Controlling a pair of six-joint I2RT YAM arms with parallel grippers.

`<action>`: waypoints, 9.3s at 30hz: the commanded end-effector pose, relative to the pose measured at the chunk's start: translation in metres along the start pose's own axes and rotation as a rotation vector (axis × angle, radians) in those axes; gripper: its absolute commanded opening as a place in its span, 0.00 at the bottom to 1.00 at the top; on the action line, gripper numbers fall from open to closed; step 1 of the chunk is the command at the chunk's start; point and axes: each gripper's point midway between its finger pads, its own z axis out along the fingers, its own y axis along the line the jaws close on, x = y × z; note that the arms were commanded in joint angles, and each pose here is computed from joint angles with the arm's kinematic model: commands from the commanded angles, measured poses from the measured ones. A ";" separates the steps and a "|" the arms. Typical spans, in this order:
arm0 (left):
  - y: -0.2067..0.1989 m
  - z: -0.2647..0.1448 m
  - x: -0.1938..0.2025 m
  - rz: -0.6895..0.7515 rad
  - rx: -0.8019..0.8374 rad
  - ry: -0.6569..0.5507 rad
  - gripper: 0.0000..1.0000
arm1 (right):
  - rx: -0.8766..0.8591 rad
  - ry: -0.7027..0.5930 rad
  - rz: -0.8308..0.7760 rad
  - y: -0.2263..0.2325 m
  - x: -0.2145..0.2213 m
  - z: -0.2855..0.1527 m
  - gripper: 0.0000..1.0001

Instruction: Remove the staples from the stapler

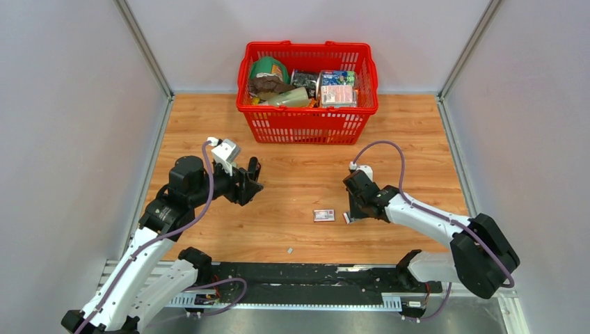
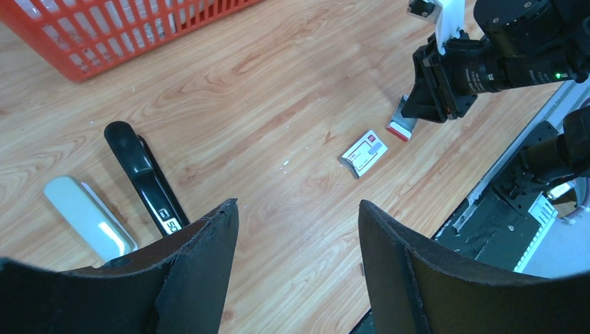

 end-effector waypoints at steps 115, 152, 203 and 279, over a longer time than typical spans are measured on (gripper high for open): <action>-0.004 -0.017 0.001 0.023 -0.010 -0.047 0.71 | -0.412 -0.011 -0.273 0.242 0.065 -0.053 0.53; -0.015 -0.022 -0.002 0.032 0.046 -0.077 0.71 | -0.228 0.015 -0.068 0.254 0.083 -0.029 0.45; -0.011 -0.018 0.003 0.023 0.031 -0.052 0.71 | -0.127 -0.086 -0.103 0.205 0.052 -0.029 0.14; -0.006 -0.012 0.009 0.010 0.014 -0.014 0.71 | 0.119 -0.123 0.234 -0.005 0.005 -0.006 0.32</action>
